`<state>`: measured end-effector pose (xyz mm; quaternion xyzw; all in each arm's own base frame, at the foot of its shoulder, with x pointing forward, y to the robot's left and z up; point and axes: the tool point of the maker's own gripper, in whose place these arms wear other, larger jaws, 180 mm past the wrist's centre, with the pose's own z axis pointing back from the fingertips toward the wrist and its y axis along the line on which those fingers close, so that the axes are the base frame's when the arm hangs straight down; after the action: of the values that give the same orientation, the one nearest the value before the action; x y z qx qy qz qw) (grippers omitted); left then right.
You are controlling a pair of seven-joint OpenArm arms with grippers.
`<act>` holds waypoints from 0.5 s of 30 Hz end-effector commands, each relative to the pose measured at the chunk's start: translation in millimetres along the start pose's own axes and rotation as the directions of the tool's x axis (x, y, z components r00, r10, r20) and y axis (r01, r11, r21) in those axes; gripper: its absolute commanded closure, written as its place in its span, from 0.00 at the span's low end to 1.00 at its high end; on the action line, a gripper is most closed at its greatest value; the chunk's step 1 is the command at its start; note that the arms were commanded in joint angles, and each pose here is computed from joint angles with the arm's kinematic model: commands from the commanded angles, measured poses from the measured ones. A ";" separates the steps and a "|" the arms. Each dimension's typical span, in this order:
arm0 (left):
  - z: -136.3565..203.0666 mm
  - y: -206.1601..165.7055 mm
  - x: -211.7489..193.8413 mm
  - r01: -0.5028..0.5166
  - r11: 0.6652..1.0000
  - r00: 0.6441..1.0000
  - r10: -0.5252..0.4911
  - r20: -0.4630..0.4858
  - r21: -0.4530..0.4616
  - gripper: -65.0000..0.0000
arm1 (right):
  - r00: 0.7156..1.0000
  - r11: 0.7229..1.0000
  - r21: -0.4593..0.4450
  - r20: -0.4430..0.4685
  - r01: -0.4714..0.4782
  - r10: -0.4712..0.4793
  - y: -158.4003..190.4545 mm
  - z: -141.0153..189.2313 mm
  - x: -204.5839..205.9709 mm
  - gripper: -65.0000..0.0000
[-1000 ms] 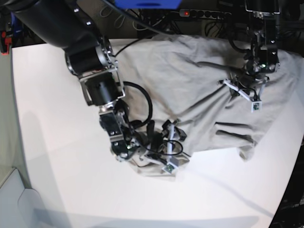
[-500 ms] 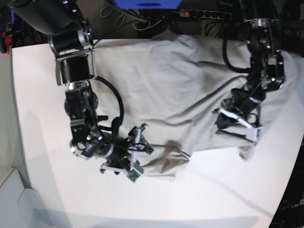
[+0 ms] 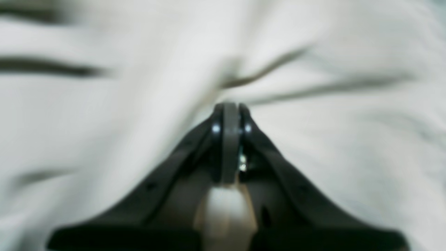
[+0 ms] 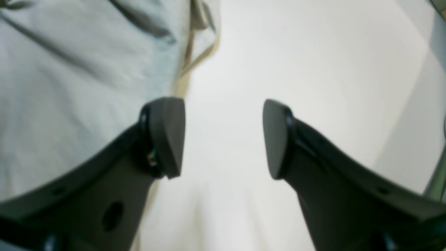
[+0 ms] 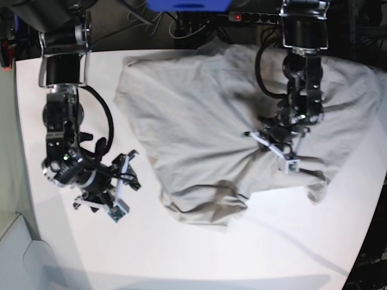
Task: Layout the t-shirt on the table in an organized manner, then fold the t-shirt properly
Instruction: 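Release the t-shirt and withdraw the right gripper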
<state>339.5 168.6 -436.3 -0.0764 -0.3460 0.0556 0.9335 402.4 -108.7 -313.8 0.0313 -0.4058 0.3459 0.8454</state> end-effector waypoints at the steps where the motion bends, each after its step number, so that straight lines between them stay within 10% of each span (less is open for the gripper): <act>1: 6.6 35.5 -5.3 0.012 0.995 0.999 -0.008 -0.042 0.101 1.00 | 0.999 1.000 -0.018 0.051 -0.006 0.007 -7.5 5.2 15.6 0.45; 8: 35.2 117.6 3.4 -0.021 0.967 1.000 0.026 -0.014 0.255 1.00 | 0.998 1.000 0.020 0.061 0.019 -0.020 10.3 -2.0 17.6 0.45; 15: 44.4 109.1 2.2 -0.013 0.970 1.000 0.011 0.009 0.245 1.00 | 0.996 0.995 0.082 0.063 0.054 -0.059 41.0 -11.6 22.9 0.45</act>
<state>301.2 278.3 -428.7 0.0343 -0.3329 0.1037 0.9366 384.6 -63.9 -332.3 0.0872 -0.3908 0.3379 0.8518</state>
